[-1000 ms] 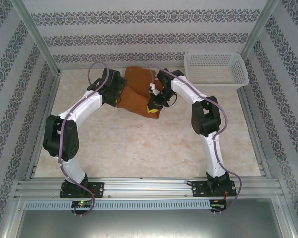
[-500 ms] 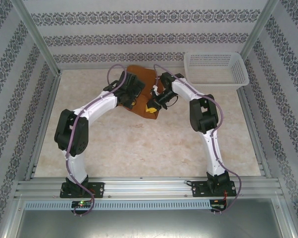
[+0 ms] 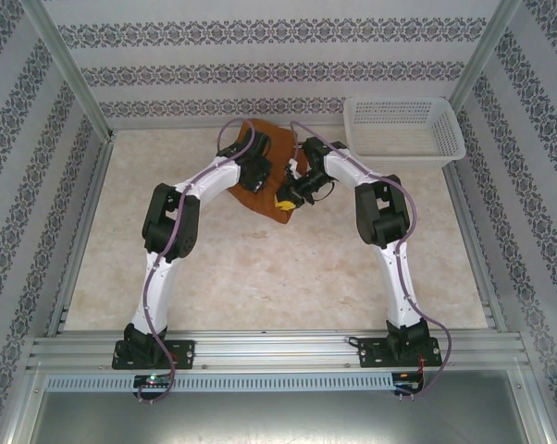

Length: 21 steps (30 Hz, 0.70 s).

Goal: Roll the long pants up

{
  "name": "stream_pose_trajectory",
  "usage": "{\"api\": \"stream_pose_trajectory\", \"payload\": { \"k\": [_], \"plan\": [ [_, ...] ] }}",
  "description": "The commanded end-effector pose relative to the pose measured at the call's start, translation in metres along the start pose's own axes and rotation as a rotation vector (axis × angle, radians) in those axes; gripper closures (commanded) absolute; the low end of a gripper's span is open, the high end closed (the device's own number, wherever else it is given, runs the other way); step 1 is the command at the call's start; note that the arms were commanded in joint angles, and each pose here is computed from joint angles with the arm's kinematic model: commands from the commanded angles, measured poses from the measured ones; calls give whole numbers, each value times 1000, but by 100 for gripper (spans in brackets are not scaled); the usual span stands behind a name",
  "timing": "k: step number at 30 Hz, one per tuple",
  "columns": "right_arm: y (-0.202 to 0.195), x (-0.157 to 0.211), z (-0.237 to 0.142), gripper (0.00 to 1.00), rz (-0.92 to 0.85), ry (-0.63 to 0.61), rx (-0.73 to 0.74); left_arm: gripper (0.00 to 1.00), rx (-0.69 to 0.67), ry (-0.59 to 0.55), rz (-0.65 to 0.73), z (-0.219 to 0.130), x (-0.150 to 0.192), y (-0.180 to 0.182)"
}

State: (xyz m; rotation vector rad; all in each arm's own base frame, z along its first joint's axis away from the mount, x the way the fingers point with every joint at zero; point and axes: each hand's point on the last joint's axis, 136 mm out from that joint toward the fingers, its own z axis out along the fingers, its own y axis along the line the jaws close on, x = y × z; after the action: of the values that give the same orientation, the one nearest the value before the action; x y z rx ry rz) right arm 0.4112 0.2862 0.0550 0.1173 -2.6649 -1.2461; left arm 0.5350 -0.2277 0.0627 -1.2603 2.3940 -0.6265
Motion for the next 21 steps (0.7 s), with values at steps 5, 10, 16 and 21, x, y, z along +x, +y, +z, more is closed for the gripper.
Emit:
{"api": "stream_pose_trajectory", "payload": {
  "k": [5, 10, 16, 21],
  "plan": [
    [14, 44, -37, 25, -285, -70, 438, 100, -228, -59, -63, 25, -35, 87],
    [54, 53, -49, 14, -614, -192, 751, 100, -238, -14, -63, 28, -26, 94],
    [81, 47, -25, 13, -940, -247, 1019, 100, -219, 30, -51, 28, -19, 89],
    [61, 31, 5, 9, -1161, -212, 1229, 100, -189, 74, -40, 29, -13, 82]
  ]
}}
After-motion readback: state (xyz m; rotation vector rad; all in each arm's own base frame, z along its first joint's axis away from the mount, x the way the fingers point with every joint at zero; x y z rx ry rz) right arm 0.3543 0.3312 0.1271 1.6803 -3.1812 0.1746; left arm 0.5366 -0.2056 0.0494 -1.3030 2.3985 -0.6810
